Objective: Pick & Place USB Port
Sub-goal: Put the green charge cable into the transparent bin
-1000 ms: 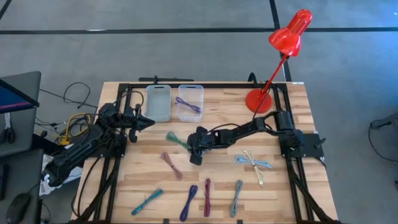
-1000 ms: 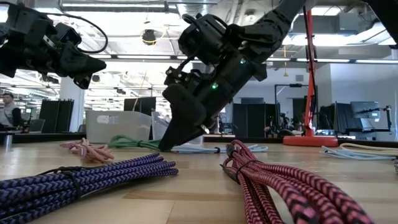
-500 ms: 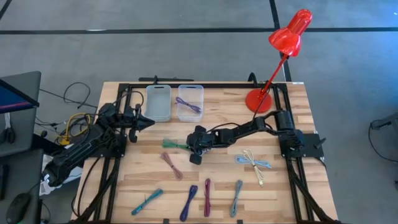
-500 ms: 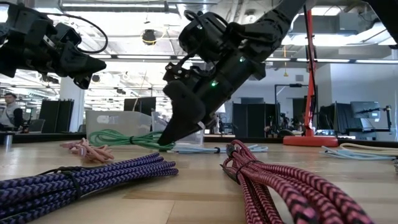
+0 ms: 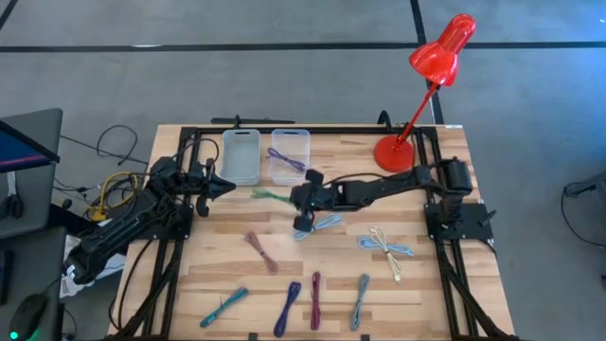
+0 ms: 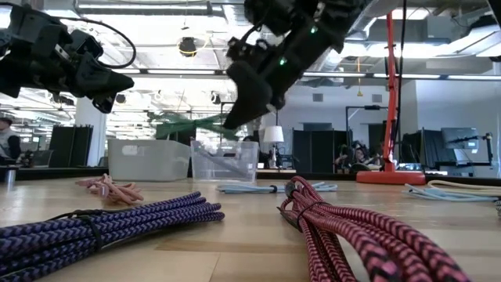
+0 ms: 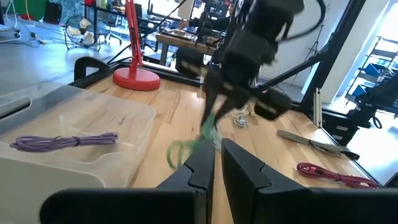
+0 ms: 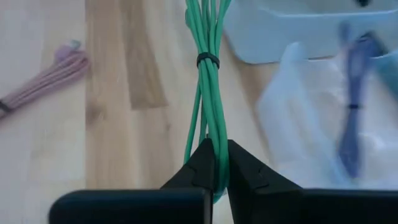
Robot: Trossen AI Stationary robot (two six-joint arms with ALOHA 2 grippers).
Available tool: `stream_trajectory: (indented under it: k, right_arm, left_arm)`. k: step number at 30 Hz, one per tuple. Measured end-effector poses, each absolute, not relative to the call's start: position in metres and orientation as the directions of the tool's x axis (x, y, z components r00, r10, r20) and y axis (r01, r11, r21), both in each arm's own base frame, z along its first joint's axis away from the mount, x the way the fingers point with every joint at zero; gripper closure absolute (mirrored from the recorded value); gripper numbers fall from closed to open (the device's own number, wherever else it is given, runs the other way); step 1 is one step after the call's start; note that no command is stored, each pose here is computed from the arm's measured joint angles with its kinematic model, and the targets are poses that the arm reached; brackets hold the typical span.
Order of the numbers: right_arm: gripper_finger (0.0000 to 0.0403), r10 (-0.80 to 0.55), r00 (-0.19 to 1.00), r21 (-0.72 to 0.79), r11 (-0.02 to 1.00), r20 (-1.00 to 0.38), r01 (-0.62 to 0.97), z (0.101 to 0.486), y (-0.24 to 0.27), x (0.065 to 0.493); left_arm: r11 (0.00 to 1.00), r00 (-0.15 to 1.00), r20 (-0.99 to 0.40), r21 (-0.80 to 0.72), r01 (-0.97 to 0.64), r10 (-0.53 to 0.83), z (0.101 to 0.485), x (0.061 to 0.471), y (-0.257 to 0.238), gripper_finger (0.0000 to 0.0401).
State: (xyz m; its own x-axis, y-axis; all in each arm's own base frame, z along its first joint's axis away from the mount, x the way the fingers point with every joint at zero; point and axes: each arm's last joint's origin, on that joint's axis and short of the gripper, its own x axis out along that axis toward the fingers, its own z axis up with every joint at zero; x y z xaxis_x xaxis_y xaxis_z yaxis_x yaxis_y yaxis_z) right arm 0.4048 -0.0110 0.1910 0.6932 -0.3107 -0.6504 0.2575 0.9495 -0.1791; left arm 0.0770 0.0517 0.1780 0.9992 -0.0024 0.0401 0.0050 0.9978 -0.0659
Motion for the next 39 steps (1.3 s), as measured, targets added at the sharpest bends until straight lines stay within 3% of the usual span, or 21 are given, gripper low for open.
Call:
stream_trajectory:
  k: [9,20,33,39]
  right_arm:
    - [0.0394,-0.471,0.621,-0.216,0.871,-0.627,0.442,0.218,-0.062,0.386]
    - [0.0394,-0.522,0.513,-0.177,0.798,-0.682,0.576,0.212,-0.101,0.371]
    - [0.0394,-0.495,0.574,-0.090,0.802,-0.652,0.590,0.217,-0.111,0.374]
    - [0.0394,-0.454,0.658,-0.011,0.828,-0.601,0.561,0.217,-0.118,0.383]
  left_arm:
    - [0.998,0.999,0.040,-0.070,0.005,-0.003,0.178,0.077,0.052,0.0371]
    - [0.998,0.999,0.040,-0.070,0.006,-0.003,0.178,0.077,0.052,0.0371]
    - [0.998,0.999,0.040,-0.070,0.005,-0.002,0.178,0.077,0.052,0.0371]
    - [0.998,0.999,0.040,-0.070,0.005,-0.002,0.178,0.077,0.052,0.0371]
